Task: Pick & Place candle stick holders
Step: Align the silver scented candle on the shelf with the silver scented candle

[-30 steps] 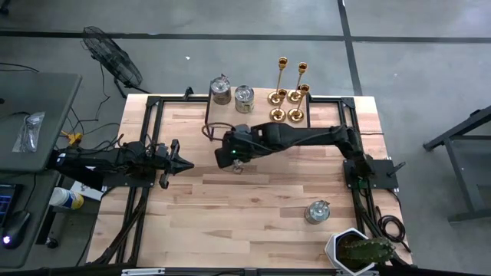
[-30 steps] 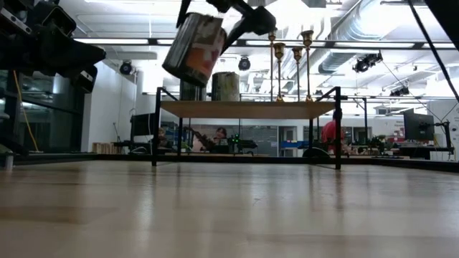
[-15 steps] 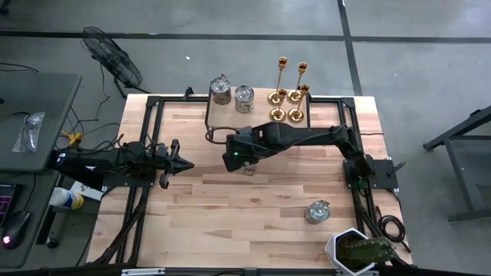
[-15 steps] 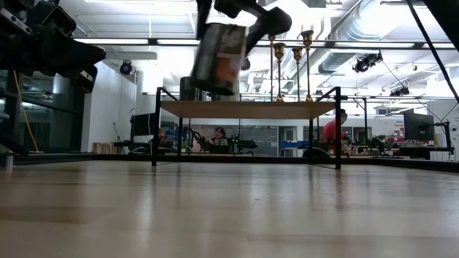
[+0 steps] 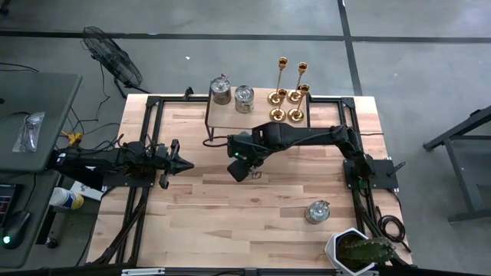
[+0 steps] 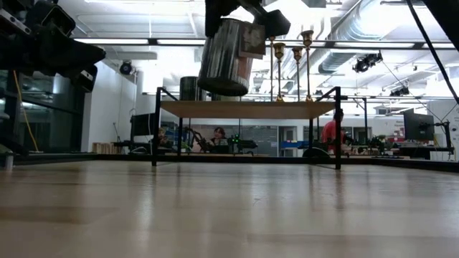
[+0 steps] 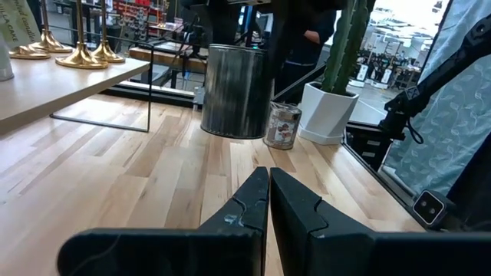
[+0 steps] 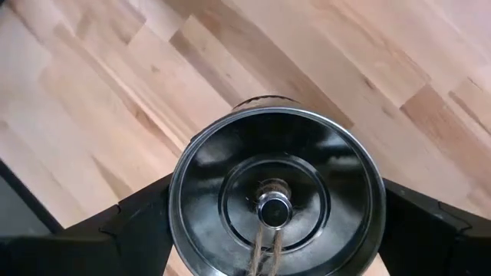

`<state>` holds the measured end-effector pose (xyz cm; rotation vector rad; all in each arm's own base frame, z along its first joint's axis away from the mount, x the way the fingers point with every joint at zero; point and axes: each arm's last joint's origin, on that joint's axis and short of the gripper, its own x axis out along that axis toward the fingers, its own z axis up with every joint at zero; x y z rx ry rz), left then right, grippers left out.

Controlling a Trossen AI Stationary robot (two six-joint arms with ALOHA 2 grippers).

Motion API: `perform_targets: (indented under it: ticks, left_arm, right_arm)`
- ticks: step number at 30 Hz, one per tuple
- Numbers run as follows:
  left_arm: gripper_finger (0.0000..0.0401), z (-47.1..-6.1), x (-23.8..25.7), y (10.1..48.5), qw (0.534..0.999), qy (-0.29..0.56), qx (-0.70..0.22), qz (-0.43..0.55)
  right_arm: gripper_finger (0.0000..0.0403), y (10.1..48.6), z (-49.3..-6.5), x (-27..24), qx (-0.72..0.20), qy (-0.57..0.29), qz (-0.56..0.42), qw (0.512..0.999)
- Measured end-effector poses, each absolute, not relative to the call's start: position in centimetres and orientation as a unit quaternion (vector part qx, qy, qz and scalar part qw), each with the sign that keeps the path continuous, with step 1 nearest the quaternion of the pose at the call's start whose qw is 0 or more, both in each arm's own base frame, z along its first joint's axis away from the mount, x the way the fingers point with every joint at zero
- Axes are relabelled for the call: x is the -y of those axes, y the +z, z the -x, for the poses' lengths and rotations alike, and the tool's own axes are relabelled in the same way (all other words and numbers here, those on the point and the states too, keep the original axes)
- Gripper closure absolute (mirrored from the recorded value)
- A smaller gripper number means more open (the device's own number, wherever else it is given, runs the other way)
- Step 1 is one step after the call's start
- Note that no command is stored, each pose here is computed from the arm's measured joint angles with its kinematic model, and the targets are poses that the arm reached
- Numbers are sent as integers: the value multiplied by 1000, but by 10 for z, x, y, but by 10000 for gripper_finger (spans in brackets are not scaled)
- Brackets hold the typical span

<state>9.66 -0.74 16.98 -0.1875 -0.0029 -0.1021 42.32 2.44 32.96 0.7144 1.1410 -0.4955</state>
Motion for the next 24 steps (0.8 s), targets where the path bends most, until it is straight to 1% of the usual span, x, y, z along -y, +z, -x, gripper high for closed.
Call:
perform_targets:
  ticks: [6,14,24]
  left_arm:
    - [389,-97,7,170,994,-51,3,94]
    - [389,-97,7,171,994,-51,6,94]
    - [389,-97,6,170,995,-30,2,95]
  right_arm:
    - [57,330,-423,-25,-543,-174,-260,779]
    - [57,330,-422,-33,-555,-122,-134,812]
    - [58,330,-422,-33,-554,-123,-113,815]
